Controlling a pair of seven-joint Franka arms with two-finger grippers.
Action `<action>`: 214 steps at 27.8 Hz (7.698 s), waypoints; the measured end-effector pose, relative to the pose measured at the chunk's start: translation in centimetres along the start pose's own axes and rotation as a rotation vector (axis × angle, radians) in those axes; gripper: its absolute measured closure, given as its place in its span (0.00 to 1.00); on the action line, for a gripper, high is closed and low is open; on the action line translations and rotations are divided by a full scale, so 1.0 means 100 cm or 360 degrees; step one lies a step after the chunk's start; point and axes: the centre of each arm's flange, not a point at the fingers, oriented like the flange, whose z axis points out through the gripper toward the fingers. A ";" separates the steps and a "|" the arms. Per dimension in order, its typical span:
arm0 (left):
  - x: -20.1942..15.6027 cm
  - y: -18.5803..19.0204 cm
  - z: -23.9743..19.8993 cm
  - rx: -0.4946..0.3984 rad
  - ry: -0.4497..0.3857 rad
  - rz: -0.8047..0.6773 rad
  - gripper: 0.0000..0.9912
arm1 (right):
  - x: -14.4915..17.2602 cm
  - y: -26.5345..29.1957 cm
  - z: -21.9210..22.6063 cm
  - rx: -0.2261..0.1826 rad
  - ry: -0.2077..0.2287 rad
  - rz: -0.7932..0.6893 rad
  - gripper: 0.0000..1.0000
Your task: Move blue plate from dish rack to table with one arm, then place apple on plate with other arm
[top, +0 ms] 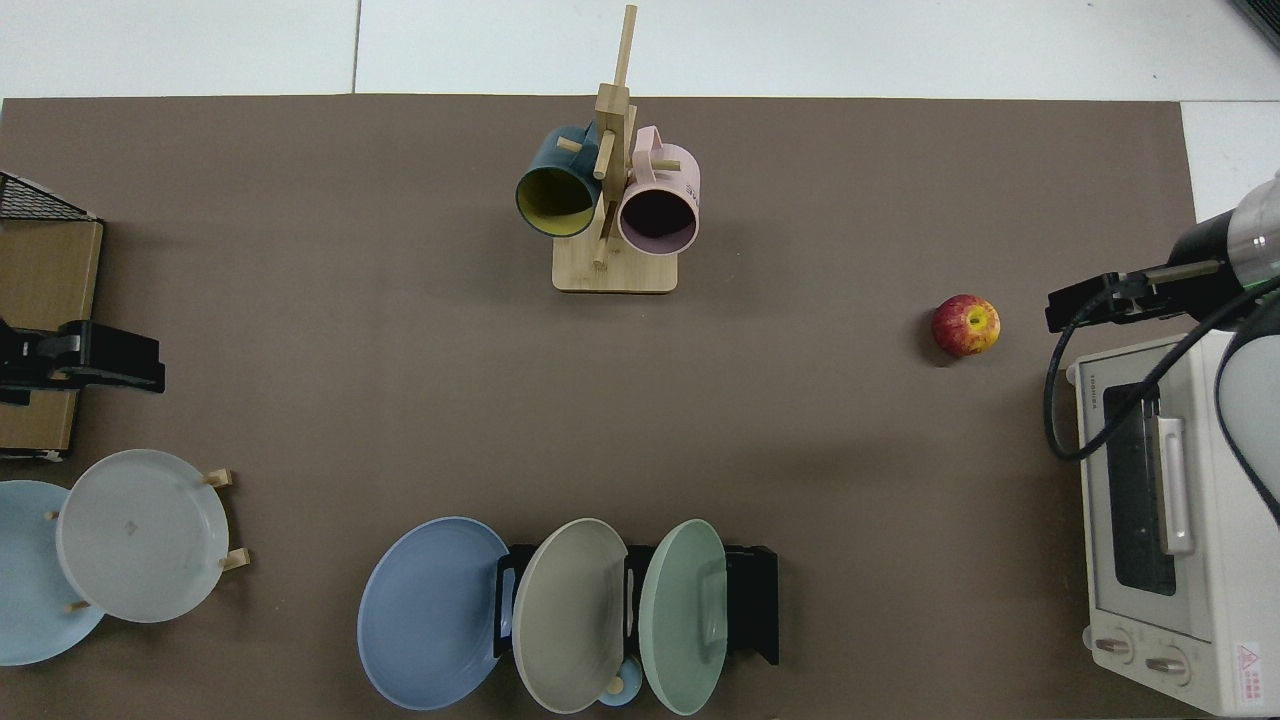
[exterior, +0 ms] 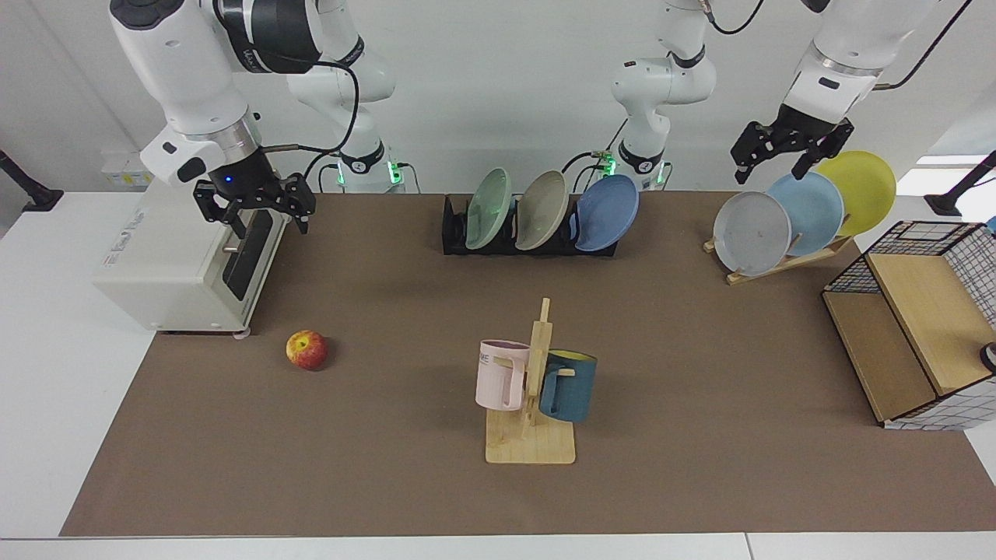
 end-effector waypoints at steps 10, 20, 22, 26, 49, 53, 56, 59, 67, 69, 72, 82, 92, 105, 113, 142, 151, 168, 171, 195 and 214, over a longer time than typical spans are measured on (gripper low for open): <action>0.000 0.000 0.000 0.0000 0.0000 0.0000 0.00 | 0.000 -0.001 -0.001 -0.0001 0.0004 -0.0003 0.00; 0.000 0.000 0.000 0.0000 0.0000 0.0000 0.00 | 0.002 -0.002 -0.003 0.0000 0.0028 -0.0004 0.00; 0.000 0.000 0.000 0.0000 0.0000 0.0000 0.00 | 0.002 -0.002 -0.002 0.0000 0.0031 -0.0004 0.00; 0.000 0.000 0.000 0.0000 0.0000 0.0000 0.00 | 0.008 -0.001 0.002 -0.0003 0.0072 -0.0005 0.00; 0.000 0.000 0.000 0.0000 0.0000 0.0000 0.00 | 0.063 0.004 0.086 0.0032 0.0121 0.0036 0.00; 0.000 0.000 0.000 0.0000 0.0000 0.0000 0.00 | 0.070 0.006 0.098 0.0031 0.0140 0.0044 0.00; 0.000 0.000 0.000 0.0000 0.0000 0.0000 0.00 | 0.075 0.011 0.109 0.0028 0.0141 0.0056 0.00; 0.000 0.000 0.000 0.0000 0.0000 0.0000 0.00 | 0.078 0.017 0.123 0.0025 0.0115 0.0071 0.00; 0.000 0.000 0.000 0.0000 0.0000 0.0000 0.00 | 0.084 0.021 0.164 0.0017 0.0145 0.0082 0.00; 0.000 0.000 0.000 0.0000 0.0000 0.0000 0.00 | 0.084 0.021 0.176 0.0016 0.0132 0.0082 0.00; -0.001 0.000 0.001 0.0002 -0.0015 0.0002 0.00 | 0.084 0.021 0.192 0.0015 0.0117 0.0081 0.00; -0.017 0.013 0.009 -0.0010 -0.0095 0.0040 0.01 | 0.080 0.026 0.240 -0.0040 0.0097 0.0059 0.00; -0.090 0.068 0.084 0.0023 -0.0188 0.0217 0.00 | 0.063 0.032 0.285 -0.0042 0.0059 0.0076 0.00; -0.126 0.087 0.217 -0.0011 -0.0304 0.0189 0.01 | 0.056 0.032 0.300 -0.0039 0.0018 0.0077 0.00; -0.134 0.087 0.242 -0.0013 -0.0342 0.0168 0.04 | 0.055 0.031 0.307 -0.0038 -0.0002 0.0074 0.00; -0.176 0.124 0.245 0.0116 -0.0529 0.0318 0.82 | 0.060 0.025 0.297 -0.0056 -0.0032 0.0039 0.22; -0.182 0.128 0.232 0.0305 -0.0526 0.0331 0.91 | 0.068 0.010 0.254 -0.0056 0.0023 0.0004 0.22; -0.171 0.122 0.175 0.0512 -0.0420 0.0296 0.92 | 0.057 0.000 0.160 -0.0047 0.0049 -0.0010 0.22; -0.158 0.110 0.169 0.0476 -0.0361 0.0232 0.92 | 0.052 0.001 0.147 -0.0046 0.0040 -0.0008 0.22; -0.030 0.037 0.196 -0.0678 -0.0010 -0.0422 0.92 | 0.040 0.001 0.114 -0.0042 0.0015 -0.0004 0.22; -0.012 0.159 0.293 -0.0887 -0.0119 -0.0369 0.92 | 0.040 0.000 0.114 -0.0041 0.0015 -0.0006 0.22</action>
